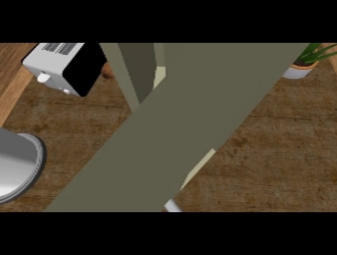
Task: Pick up the wine, place it into the cabinet and close the cabinet
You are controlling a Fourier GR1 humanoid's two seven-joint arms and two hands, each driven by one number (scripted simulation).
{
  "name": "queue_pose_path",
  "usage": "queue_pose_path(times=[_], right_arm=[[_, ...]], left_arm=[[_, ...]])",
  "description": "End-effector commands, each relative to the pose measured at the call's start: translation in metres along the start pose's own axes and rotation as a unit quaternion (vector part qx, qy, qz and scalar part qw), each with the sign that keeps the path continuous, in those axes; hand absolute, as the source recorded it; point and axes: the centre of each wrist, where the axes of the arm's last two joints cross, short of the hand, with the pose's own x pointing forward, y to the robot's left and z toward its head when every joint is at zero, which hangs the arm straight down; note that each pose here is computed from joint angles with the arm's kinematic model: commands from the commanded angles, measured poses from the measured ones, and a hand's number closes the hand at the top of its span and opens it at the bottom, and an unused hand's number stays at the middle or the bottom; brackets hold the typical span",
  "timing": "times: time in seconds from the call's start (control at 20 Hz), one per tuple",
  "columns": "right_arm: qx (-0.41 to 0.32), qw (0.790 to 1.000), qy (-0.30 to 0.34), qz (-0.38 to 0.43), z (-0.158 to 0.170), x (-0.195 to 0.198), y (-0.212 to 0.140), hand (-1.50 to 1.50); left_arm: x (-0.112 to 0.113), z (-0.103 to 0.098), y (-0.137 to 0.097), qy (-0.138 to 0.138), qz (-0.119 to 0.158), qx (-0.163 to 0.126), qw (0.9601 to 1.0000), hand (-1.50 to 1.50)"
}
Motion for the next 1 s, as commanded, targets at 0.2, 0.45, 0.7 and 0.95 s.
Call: queue_pose_path(times=[0.2, 0.45, 0.7, 0.95], right_arm=[[-0.057, 0.998, -0.008, 0.016, -0.094, 0.000, 0.002, 1.50], [-0.049, 0.999, 0.002, 0.013, -0.138, -0.002, -0.034, 1.50], [-0.025, 0.999, 0.017, 0.024, -0.172, -0.002, -0.063, 1.50], [0.155, 0.981, 0.118, -0.011, -0.176, -0.025, -0.054, 1.50]], left_arm=[[0.023, 0.005, 0.031, -0.015, -0.014, 0.021, 0.9996, -1.50], [0.026, 0.010, 0.032, -0.008, -0.021, 0.009, 0.9997, -1.50], [0.023, 0.019, 0.038, -0.014, -0.022, 0.007, 0.9996, -1.50], [0.022, 0.004, 0.027, -0.009, -0.025, -0.001, 0.9996, -1.50]])
